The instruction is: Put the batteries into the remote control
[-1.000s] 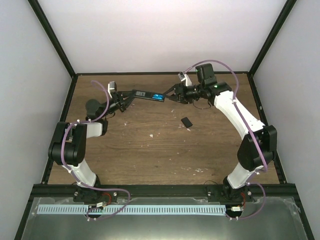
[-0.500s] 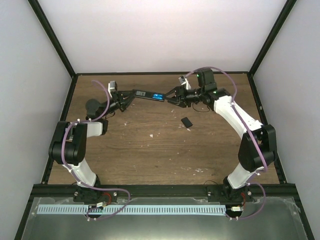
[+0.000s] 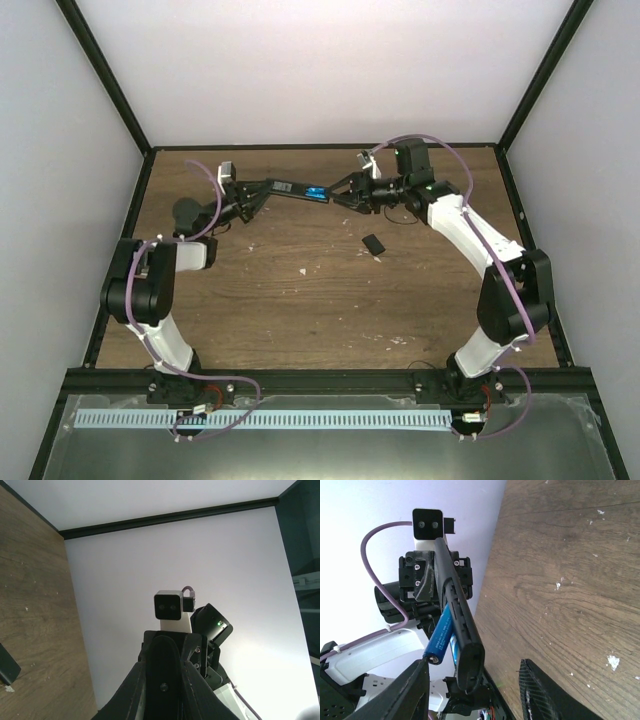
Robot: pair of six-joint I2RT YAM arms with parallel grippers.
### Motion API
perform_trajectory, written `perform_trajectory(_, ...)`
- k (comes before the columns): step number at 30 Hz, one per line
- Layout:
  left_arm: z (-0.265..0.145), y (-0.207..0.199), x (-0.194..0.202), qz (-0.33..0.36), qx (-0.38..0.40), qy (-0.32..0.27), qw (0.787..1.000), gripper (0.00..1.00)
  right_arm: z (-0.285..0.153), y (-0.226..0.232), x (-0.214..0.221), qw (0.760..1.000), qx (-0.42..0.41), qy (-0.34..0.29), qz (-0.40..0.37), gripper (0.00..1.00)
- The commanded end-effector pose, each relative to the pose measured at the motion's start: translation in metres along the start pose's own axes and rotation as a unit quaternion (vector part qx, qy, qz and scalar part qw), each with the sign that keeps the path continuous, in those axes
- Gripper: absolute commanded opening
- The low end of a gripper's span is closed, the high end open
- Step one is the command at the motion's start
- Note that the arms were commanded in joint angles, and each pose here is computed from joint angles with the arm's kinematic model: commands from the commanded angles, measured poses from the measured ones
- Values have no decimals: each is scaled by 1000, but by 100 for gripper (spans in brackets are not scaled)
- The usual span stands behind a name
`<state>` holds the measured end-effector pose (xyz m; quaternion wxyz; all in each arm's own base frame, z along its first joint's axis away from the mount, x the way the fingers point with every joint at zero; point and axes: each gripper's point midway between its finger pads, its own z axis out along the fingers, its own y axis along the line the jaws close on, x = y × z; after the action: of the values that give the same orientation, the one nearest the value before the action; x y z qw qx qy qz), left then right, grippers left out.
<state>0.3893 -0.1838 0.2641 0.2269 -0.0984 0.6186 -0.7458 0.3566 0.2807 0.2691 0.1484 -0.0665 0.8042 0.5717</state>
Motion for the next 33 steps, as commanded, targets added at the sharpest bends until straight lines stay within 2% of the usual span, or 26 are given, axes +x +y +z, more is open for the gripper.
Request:
perform_trajectory(1, 3, -18, 0, 35, 27, 9, 999, 0, -8, 8, -1, 1000, 8, -6, -21, 41)
perform_trajectory(14, -1, -20, -4, 36, 29, 6, 999, 0, -10, 0, 1, 998, 33, -11, -44, 42)
perform_trajectory(24, -5, -23, -10, 42, 28, -1, 999, 0, -19, 28, 7, 995, -10, -14, -97, 43)
perform_trajectory(33, -7, -24, -9, 44, 29, 0, 999, 0, -8, 26, -5, 998, -27, -13, -50, 43)
